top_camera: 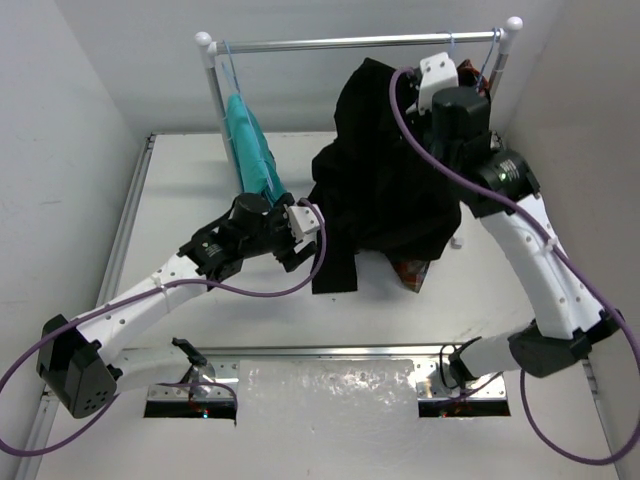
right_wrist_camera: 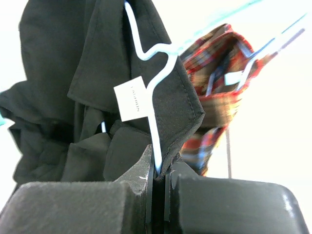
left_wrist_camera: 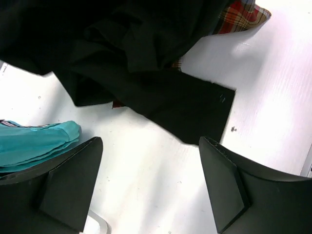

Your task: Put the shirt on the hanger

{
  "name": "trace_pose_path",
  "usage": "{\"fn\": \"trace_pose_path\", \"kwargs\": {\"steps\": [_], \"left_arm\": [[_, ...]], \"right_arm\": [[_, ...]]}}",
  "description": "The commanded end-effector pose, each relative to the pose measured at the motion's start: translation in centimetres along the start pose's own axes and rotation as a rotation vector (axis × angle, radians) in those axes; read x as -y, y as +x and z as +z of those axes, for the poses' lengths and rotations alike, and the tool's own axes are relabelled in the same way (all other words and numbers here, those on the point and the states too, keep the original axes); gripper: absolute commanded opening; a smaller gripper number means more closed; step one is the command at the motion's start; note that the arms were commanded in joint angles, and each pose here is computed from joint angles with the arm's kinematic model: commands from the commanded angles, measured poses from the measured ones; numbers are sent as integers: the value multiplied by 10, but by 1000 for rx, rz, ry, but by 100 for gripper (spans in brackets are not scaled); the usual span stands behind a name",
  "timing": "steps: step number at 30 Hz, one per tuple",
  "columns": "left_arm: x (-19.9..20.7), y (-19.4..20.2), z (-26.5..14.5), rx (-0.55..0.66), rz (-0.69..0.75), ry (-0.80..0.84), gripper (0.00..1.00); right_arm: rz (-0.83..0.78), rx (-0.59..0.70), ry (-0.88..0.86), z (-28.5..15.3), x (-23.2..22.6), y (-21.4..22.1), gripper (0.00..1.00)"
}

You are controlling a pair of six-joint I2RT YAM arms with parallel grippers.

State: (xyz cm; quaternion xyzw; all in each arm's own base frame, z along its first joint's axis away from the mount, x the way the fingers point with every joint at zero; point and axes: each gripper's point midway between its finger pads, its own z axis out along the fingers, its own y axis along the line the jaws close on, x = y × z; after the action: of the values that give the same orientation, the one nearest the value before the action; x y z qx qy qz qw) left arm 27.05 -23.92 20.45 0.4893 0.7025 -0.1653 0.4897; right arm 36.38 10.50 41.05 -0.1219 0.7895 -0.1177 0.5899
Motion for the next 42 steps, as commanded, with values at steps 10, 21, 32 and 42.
{"fn": "trace_pose_path", "kwargs": {"steps": [10, 21, 32, 42], "left_arm": [[-13, -20, -9, 73, 44, -67, 78], [-8, -13, -11, 80, 38, -66, 78], [-9, -4, -12, 66, 39, -86, 77], [-14, -5, -11, 70, 49, -108, 77]], "right_arm": [[-20, -137, -206, 38, -4, 19, 0], [56, 41, -204, 53, 26, 0, 0], [109, 76, -16, 87, 75, -40, 0], [110, 14, 30, 124, 72, -24, 0]]}}
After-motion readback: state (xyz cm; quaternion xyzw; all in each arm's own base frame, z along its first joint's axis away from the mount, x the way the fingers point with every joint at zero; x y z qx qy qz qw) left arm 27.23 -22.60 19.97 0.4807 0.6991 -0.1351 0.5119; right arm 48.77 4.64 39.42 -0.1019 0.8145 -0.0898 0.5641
